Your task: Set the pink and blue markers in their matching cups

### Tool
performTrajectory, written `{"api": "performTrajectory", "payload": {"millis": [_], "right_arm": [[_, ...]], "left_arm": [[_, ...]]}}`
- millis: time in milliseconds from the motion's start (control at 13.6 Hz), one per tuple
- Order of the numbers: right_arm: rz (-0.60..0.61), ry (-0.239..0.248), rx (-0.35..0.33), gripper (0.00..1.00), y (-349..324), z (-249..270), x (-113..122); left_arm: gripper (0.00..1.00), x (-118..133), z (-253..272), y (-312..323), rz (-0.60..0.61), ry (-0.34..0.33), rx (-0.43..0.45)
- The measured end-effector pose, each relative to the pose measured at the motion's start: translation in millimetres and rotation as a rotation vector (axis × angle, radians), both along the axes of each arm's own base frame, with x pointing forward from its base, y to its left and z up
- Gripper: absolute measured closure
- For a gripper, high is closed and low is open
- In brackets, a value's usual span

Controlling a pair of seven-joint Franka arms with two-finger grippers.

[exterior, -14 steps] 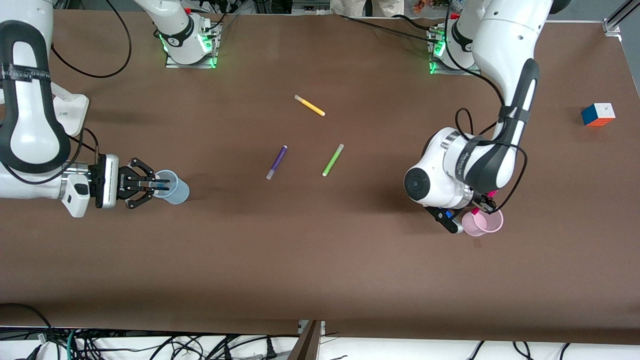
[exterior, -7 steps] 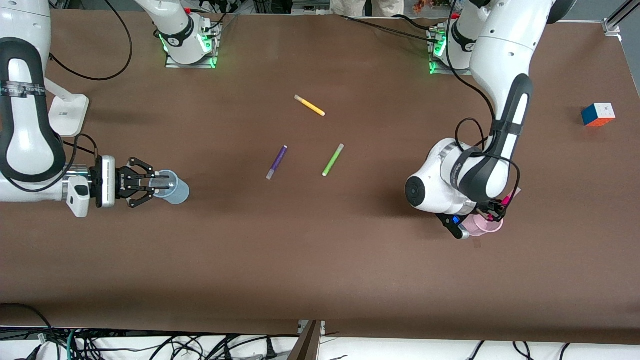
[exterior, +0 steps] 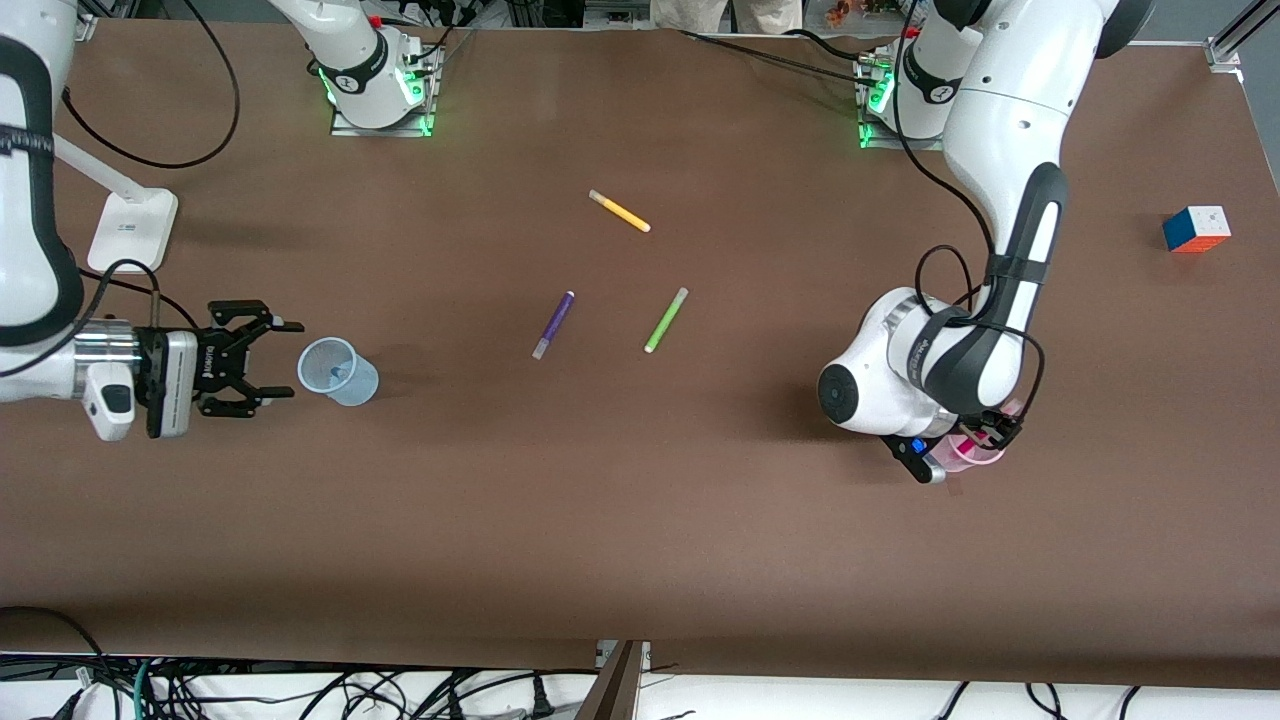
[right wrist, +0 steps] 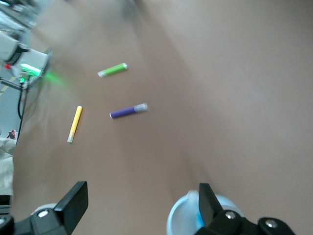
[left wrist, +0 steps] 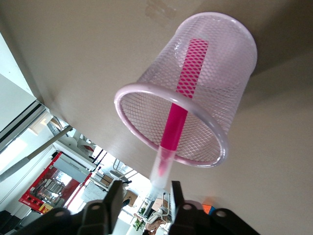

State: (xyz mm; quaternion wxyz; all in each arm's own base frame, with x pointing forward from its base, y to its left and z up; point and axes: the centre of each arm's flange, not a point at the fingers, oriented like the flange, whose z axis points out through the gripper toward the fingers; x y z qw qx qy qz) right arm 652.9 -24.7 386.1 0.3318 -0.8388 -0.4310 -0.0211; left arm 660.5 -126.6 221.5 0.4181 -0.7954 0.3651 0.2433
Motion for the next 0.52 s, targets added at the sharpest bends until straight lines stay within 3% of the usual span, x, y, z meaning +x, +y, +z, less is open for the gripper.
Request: {"api": "performTrajectory", "payload": {"millis": [295, 516], "right_arm": [[-0.225, 0.158, -0.361, 0.0, 31, 43, -9], [-0.399, 0.294, -0.535, 0.0, 28, 40, -17]], "left_arm": [[0.04, 4, 10, -14, 0.007, -0.021, -0.043], [0.0, 8, 58, -35, 0.124, -0.068, -0.205]]}}
